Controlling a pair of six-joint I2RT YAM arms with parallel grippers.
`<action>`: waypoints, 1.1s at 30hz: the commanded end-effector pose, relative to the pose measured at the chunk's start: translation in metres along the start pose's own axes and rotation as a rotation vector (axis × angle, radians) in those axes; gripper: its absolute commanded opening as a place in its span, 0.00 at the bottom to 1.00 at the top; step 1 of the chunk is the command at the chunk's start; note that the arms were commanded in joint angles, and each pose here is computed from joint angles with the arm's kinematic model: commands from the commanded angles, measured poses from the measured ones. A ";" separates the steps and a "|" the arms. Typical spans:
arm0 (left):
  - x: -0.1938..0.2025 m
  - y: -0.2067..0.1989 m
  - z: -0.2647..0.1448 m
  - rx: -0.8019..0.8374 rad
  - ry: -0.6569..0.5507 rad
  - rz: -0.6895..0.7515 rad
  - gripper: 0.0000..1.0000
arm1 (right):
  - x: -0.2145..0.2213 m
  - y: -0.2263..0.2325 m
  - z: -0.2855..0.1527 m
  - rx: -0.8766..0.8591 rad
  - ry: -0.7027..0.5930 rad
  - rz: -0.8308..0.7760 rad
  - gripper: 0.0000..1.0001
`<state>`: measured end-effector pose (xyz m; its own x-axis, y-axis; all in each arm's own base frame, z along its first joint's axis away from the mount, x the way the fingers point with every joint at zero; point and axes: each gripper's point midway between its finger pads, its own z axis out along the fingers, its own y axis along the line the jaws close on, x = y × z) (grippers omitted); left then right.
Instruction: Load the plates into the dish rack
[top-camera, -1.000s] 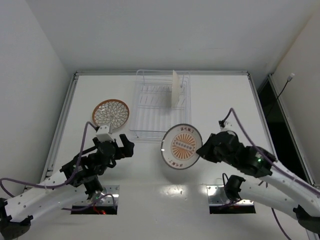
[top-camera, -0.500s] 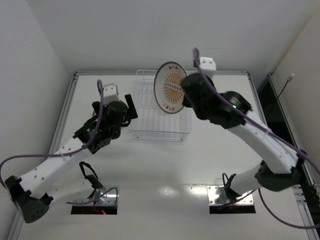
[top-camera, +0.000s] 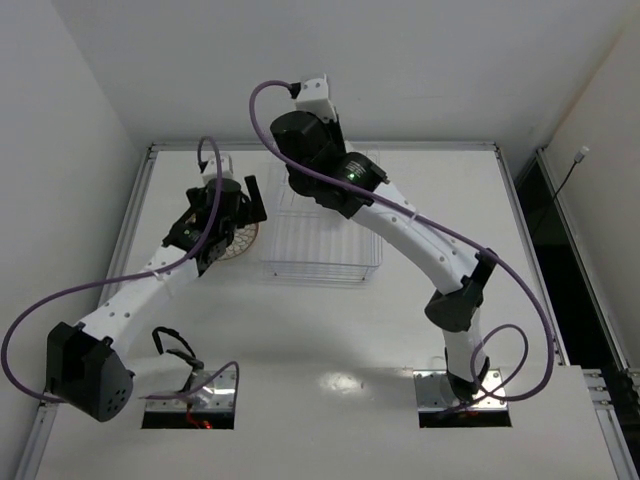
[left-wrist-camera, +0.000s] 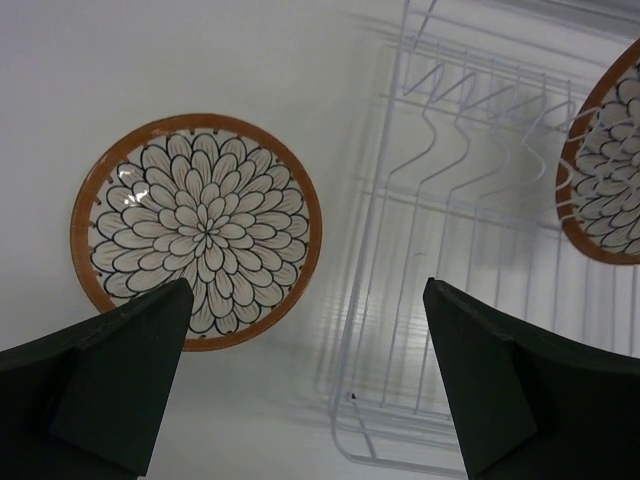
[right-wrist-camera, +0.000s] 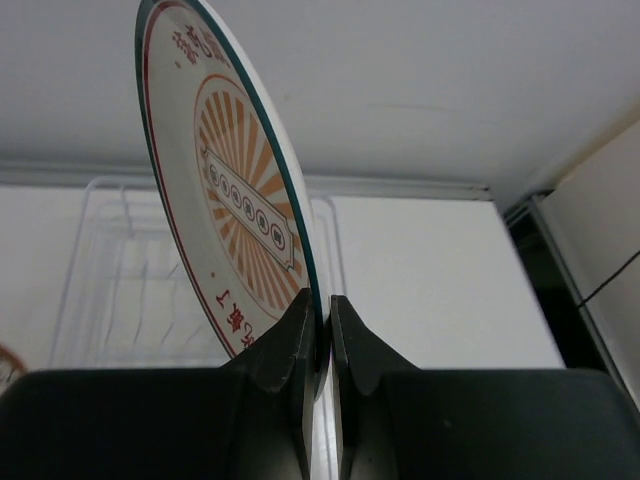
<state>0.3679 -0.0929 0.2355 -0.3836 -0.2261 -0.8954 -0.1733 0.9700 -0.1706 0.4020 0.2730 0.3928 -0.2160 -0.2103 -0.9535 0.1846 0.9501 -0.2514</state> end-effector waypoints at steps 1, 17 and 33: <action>0.019 0.011 -0.005 0.029 -0.020 -0.029 1.00 | -0.032 -0.026 0.005 0.220 -0.084 0.016 0.00; 0.013 0.026 -0.025 -0.026 -0.112 -0.052 1.00 | -0.010 -0.036 0.036 0.357 -0.055 -0.058 0.00; 0.023 0.026 -0.020 -0.032 -0.079 -0.015 1.00 | 0.047 -0.099 0.067 0.067 0.059 0.347 0.00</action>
<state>0.3306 -0.0707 0.2002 -0.3555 -0.2197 -0.9085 -0.2197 0.9644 -0.1472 0.4390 0.1352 0.3630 -0.2502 -0.0294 -0.9678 0.4128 0.9009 -0.1341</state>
